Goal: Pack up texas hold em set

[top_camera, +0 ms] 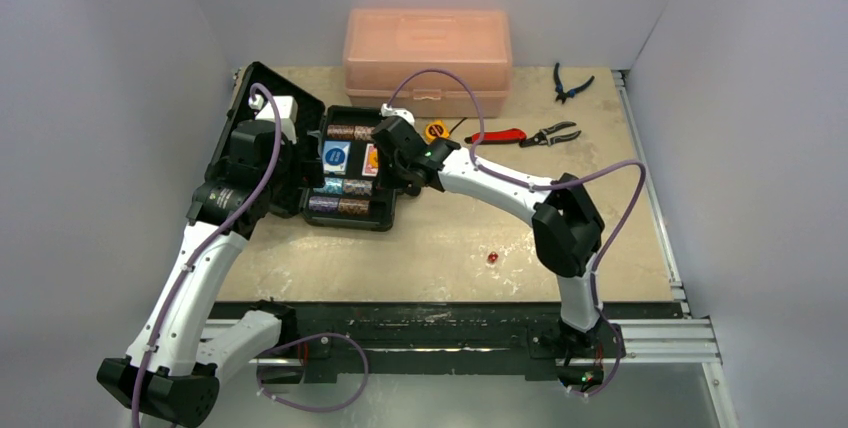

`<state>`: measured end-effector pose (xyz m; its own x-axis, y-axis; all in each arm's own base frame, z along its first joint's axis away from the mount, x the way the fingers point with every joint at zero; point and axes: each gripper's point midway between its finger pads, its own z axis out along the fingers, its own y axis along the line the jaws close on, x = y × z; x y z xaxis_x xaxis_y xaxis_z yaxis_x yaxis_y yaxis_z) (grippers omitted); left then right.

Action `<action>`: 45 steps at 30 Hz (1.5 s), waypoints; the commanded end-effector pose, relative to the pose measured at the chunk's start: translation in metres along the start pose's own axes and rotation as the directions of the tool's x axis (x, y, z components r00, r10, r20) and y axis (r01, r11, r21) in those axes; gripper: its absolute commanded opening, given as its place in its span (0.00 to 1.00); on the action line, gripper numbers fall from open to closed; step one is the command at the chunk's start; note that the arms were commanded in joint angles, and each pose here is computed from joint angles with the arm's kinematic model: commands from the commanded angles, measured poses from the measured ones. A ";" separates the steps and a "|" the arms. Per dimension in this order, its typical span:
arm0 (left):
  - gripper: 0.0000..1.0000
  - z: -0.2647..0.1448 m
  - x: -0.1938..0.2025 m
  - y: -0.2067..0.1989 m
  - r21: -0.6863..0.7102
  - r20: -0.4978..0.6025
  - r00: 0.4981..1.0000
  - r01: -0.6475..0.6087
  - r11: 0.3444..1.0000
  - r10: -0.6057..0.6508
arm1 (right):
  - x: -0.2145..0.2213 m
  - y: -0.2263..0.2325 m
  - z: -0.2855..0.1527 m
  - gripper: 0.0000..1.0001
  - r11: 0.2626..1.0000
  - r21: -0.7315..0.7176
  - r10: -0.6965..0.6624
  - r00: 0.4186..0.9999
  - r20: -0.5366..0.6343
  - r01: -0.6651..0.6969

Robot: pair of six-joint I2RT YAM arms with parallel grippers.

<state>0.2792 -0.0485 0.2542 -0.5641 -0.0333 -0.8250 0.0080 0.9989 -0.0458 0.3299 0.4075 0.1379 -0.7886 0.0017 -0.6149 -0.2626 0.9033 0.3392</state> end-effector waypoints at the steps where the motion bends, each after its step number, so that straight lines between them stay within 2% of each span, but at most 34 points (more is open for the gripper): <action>1: 0.92 -0.004 -0.009 -0.002 0.015 0.046 0.999 0.002 1.000 -0.003 | -0.009 0.017 -0.006 0.00 0.999 -0.043 -0.008 1.000 0.014 0.008; 45: 0.92 -0.005 -0.010 -0.002 0.014 0.050 0.999 0.004 1.000 -0.005 | 0.033 0.013 0.020 0.00 0.999 -0.016 -0.033 0.997 -0.070 0.032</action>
<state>0.2784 -0.0483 0.2557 -0.5595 -0.0345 -0.8281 0.0083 0.9989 -0.0472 0.3138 0.4200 0.1100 -0.8158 -0.0549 -0.5757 -0.2841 0.9052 0.3162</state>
